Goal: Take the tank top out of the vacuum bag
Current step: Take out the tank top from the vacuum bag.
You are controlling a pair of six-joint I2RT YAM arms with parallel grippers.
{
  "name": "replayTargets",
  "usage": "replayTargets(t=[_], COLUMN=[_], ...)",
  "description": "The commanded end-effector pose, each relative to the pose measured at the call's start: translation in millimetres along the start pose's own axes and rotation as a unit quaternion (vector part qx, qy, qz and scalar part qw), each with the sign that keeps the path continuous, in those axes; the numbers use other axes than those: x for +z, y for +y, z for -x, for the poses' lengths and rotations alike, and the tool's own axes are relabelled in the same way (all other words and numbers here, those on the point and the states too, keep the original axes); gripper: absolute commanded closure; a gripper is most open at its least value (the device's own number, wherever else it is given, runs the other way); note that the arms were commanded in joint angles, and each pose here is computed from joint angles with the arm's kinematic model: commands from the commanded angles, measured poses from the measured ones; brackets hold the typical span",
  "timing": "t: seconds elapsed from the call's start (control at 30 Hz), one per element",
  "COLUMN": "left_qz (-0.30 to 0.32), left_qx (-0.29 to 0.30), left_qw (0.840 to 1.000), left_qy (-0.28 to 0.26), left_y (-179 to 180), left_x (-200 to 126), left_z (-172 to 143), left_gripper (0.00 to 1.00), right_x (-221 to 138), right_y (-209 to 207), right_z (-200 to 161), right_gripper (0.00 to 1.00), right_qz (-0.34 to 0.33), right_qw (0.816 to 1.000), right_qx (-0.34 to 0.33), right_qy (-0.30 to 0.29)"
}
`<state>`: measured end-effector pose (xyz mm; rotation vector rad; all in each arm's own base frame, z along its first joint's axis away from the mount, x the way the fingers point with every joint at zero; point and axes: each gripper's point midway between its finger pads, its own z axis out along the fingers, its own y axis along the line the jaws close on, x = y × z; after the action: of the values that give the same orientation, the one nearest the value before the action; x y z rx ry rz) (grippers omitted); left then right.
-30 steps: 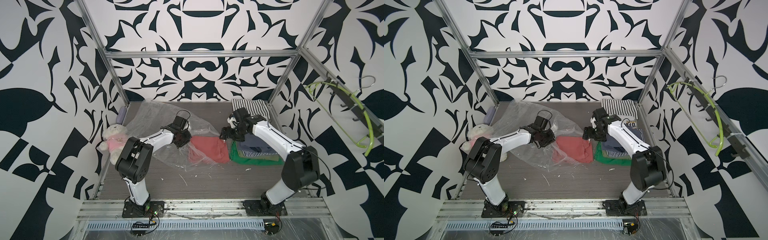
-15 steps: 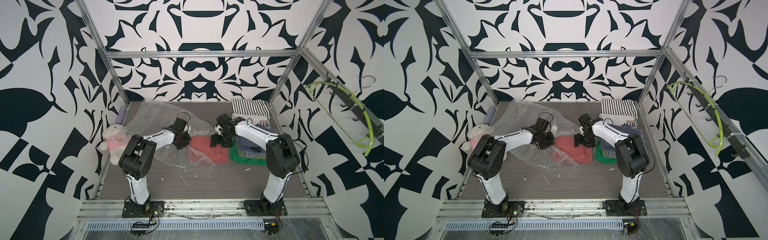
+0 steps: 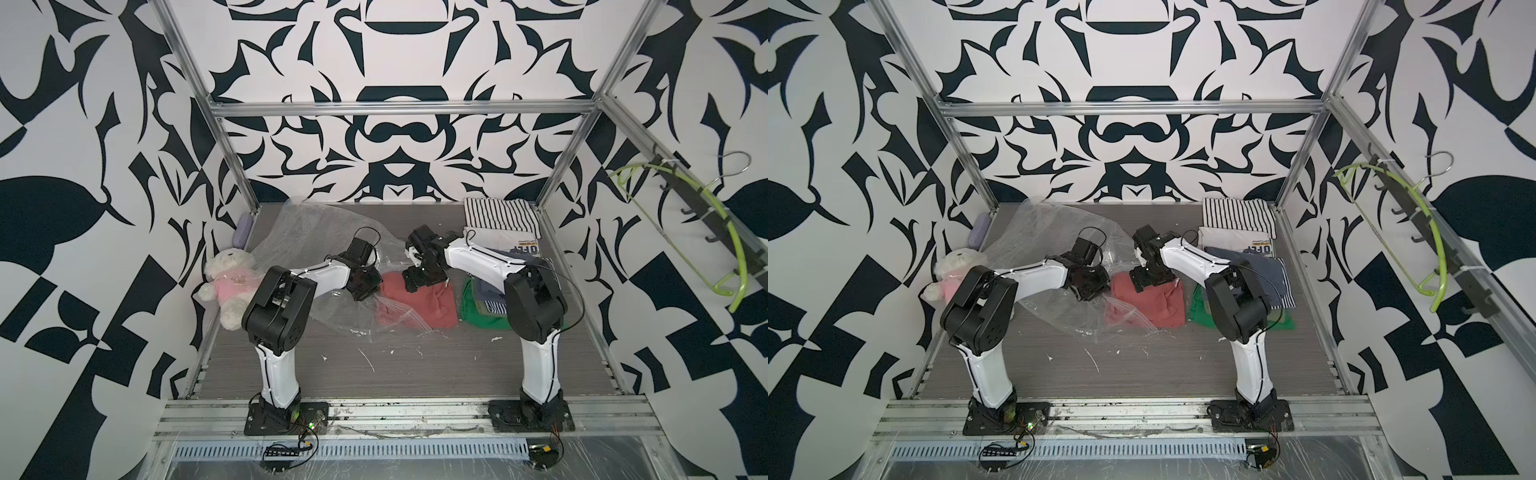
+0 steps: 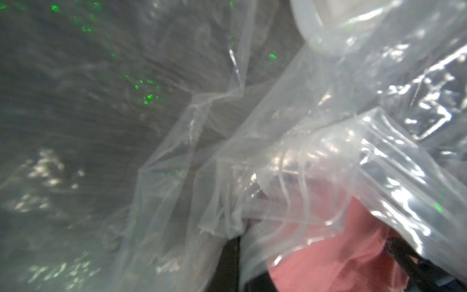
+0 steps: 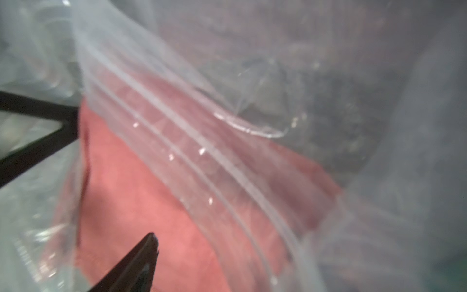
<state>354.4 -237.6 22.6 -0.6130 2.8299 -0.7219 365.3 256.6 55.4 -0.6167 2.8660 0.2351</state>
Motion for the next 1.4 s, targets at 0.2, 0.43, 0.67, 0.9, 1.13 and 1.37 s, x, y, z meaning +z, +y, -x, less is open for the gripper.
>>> replayTargets(t=[0.2,0.43,0.67,0.9,1.13,1.37], left_qz=[0.052,0.044,0.036,0.02,-0.008,0.015], left_qx=[-0.017,-0.017,-0.018,-0.011,-0.002,-0.007], left_qw=[0.998,0.998,0.999,1.0,1.0,0.999], left_qy=[0.027,0.029,0.034,0.014,0.01,0.049], left_y=[35,30,24,7,-16,-4], left_x=[13,13,14,-6,-20,13], left_z=[-16,-15,-14,-6,-6,-26], left_gripper=[1.0,1.0,1.0,1.0,1.0,1.0], right_x=[-8,12,5,-14,-33,-47], right_y=[-67,-45,-3,28,43,58], right_z=[19,-13,-20,-1,19,25], right_gripper=[0.01,0.01,0.19,0.89,1.0,1.0], right_qz=[-0.085,0.014,0.114,0.184,0.229,0.279], right_qw=[0.996,0.999,0.992,0.982,0.971,0.955], right_qx=[0.007,0.035,0.043,0.037,0.045,0.065], right_qy=[-0.034,0.017,0.024,-0.01,-0.051,-0.076])
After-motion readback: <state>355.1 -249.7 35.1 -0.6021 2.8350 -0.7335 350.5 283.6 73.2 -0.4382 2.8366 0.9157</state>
